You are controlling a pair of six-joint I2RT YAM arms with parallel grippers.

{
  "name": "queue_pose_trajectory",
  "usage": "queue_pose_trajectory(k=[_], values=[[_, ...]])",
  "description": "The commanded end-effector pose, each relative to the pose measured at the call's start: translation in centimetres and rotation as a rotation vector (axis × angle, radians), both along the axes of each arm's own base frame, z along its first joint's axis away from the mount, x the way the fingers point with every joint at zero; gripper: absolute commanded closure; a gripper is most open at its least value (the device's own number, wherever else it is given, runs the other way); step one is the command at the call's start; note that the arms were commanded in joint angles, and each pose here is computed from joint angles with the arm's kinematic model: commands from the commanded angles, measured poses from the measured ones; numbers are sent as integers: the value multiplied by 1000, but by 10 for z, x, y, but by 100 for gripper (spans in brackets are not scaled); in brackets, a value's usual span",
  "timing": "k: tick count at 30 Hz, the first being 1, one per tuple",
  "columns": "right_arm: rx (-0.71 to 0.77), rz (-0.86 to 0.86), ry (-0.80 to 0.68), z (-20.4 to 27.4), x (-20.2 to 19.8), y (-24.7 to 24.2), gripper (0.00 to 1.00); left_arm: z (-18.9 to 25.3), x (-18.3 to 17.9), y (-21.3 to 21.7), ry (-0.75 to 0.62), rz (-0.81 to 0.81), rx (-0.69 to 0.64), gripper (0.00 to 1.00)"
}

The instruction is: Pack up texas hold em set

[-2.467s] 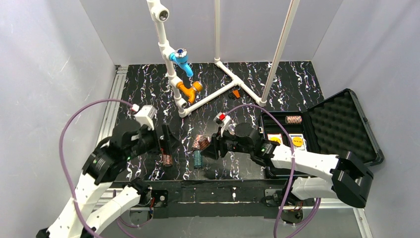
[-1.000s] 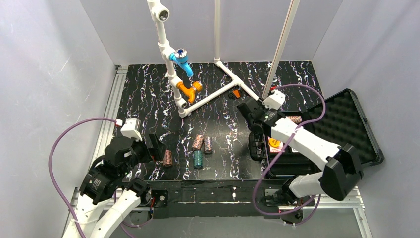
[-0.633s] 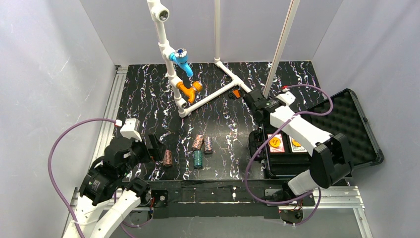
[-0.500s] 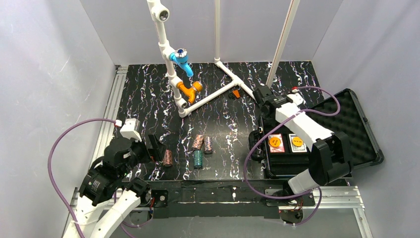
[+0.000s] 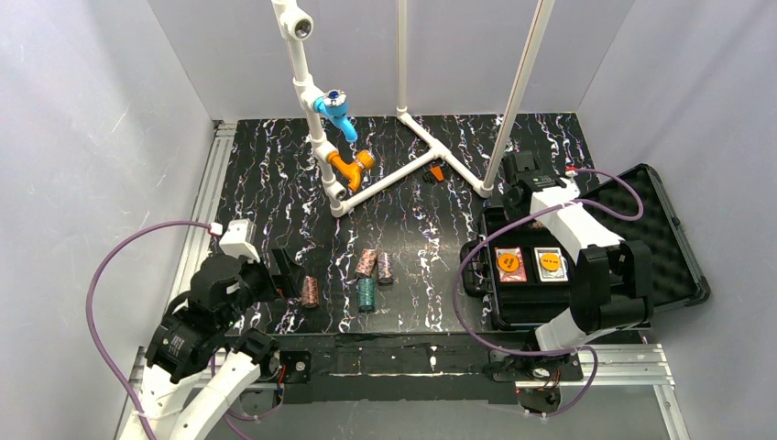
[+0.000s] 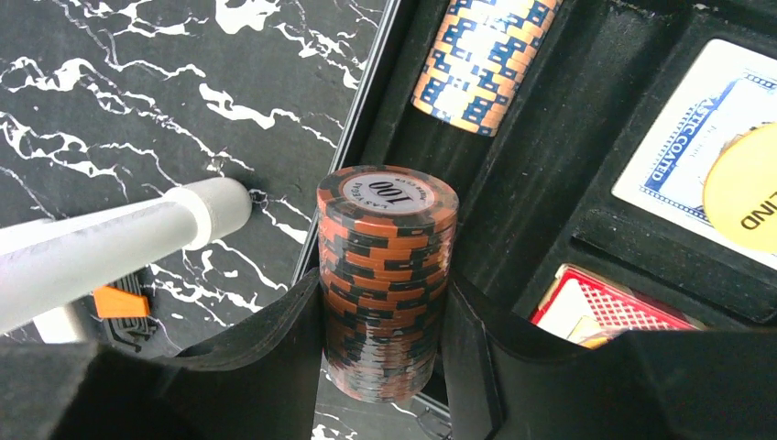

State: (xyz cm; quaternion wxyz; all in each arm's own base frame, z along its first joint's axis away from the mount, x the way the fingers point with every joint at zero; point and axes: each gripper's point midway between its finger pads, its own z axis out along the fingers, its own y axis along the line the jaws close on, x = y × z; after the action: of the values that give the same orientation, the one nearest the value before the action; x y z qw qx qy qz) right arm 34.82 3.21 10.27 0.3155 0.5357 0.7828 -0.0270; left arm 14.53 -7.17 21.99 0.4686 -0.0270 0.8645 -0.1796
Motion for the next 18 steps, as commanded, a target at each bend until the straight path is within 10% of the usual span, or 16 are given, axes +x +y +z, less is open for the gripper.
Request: queue_pose_trajectory(k=[1, 18], values=[[68, -16, -67, -1, 21, 0, 99, 0, 2, 5, -16, 24, 8, 2], [171, -95, -85, -32, 33, 2, 99, 1, 3, 6, -13, 35, 2, 2]])
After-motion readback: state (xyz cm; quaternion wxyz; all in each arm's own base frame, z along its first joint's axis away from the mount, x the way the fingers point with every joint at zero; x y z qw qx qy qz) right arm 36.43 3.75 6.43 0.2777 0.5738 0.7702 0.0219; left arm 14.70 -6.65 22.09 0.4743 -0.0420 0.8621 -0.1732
